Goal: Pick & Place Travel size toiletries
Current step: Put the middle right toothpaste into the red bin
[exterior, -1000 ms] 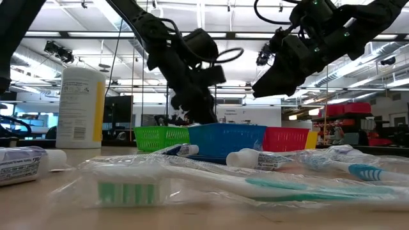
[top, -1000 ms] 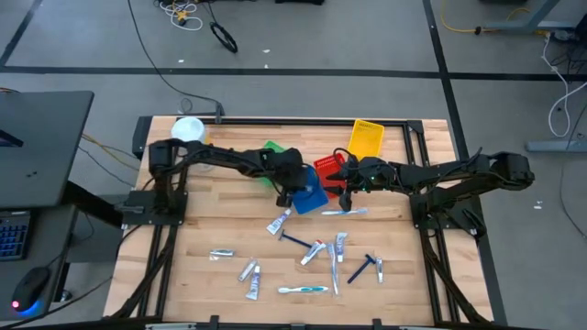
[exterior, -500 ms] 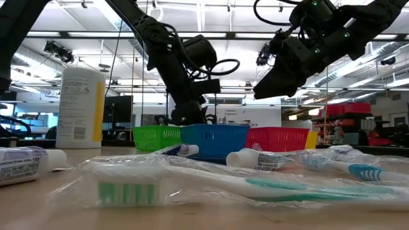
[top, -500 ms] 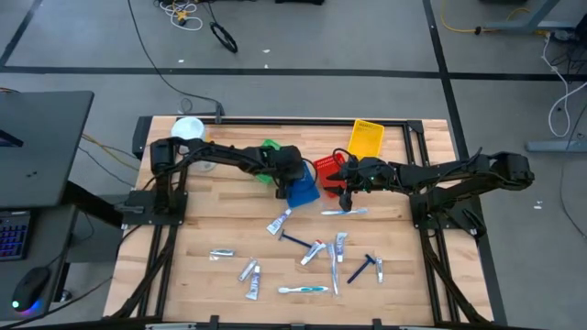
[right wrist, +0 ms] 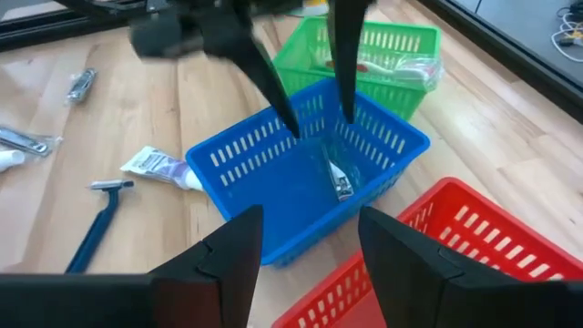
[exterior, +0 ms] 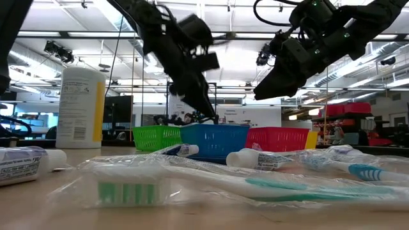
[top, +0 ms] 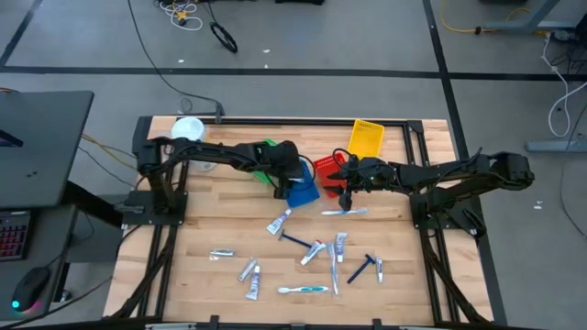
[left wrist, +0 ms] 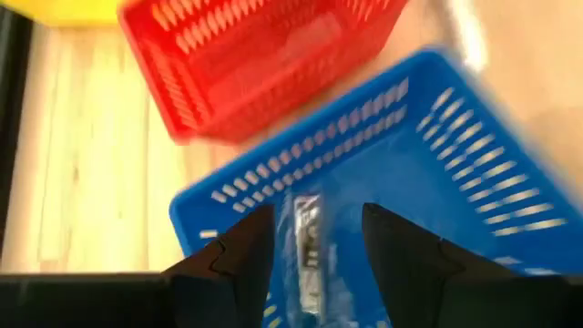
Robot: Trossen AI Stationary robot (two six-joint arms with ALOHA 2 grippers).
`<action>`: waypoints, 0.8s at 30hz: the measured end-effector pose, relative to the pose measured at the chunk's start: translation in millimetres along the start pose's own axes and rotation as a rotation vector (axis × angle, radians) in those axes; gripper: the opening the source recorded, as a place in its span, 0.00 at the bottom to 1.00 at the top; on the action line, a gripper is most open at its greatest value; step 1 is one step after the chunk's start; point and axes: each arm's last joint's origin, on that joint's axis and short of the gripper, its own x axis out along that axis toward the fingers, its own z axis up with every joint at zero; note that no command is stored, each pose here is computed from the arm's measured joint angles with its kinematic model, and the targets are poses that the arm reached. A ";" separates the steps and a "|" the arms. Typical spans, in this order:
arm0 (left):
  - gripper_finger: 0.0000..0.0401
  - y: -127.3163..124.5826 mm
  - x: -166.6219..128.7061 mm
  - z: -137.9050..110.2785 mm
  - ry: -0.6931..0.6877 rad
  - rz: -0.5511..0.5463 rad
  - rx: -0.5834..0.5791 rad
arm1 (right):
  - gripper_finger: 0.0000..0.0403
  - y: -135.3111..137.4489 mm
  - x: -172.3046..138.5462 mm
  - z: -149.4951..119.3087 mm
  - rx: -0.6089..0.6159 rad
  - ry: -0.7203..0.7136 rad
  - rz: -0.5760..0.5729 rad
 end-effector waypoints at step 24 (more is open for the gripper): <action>0.44 -69.7 -43.1 -71.5 -0.204 -0.081 -0.355 | 0.48 44.0 -5.9 -12.9 0.095 0.101 0.217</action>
